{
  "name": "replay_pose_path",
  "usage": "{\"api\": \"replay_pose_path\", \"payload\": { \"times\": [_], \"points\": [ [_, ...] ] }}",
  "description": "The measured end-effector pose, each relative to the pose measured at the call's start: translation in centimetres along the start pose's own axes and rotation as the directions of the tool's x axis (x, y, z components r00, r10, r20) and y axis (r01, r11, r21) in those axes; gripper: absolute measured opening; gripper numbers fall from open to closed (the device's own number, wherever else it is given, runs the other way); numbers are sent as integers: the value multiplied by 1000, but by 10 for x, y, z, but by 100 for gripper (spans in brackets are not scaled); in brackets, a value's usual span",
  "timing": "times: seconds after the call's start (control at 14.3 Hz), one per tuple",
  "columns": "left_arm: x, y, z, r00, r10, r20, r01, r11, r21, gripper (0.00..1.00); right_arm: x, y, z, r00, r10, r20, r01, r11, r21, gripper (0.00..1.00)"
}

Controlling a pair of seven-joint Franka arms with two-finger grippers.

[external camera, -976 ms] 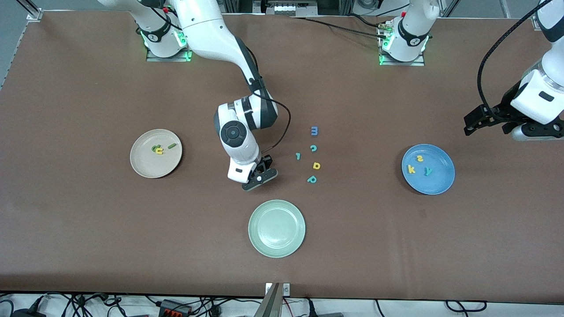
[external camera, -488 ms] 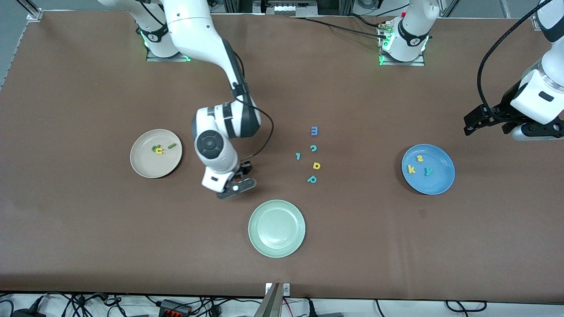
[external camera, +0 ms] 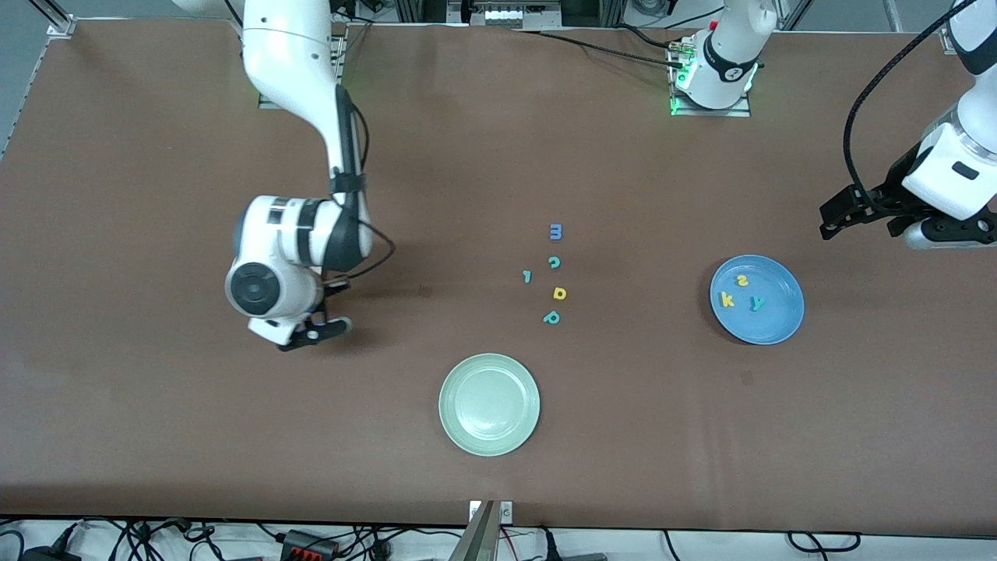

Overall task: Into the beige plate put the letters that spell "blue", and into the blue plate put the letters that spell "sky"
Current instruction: 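Carry the orange e to the white plate and open the right gripper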

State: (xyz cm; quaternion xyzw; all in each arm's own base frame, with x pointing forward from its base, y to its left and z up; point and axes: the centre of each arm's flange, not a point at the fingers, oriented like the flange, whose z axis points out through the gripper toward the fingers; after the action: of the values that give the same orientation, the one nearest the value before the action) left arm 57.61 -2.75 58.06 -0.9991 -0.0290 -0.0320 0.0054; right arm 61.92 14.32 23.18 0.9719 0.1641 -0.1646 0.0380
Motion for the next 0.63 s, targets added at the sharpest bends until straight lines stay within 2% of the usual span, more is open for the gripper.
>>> {"api": "replay_pose_path", "payload": {
  "times": [0.14, 0.35, 0.49, 0.63],
  "points": [
    [0, 0, 0, 1000, 0, 0, 0, 1000, 0, 100, -24, 37, 21, 999, 11, 46, -11, 1000, 15, 29],
    [0, 0, 0, 1000, 0, 0, 0, 1000, 0, 100, -43, 50, 41, 996, 20, 86, -24, 999, 43, 29],
    [0, 0, 0, 1000, 0, 0, 0, 1000, 0, 100, -49, 59, 46, 996, 16, 87, -20, 999, 48, 29],
    [0, 0, 0, 1000, 0, 0, 0, 1000, 0, 100, -51, 77, 47, 998, 4, 60, -8, 999, 52, 29]
  ]
}}
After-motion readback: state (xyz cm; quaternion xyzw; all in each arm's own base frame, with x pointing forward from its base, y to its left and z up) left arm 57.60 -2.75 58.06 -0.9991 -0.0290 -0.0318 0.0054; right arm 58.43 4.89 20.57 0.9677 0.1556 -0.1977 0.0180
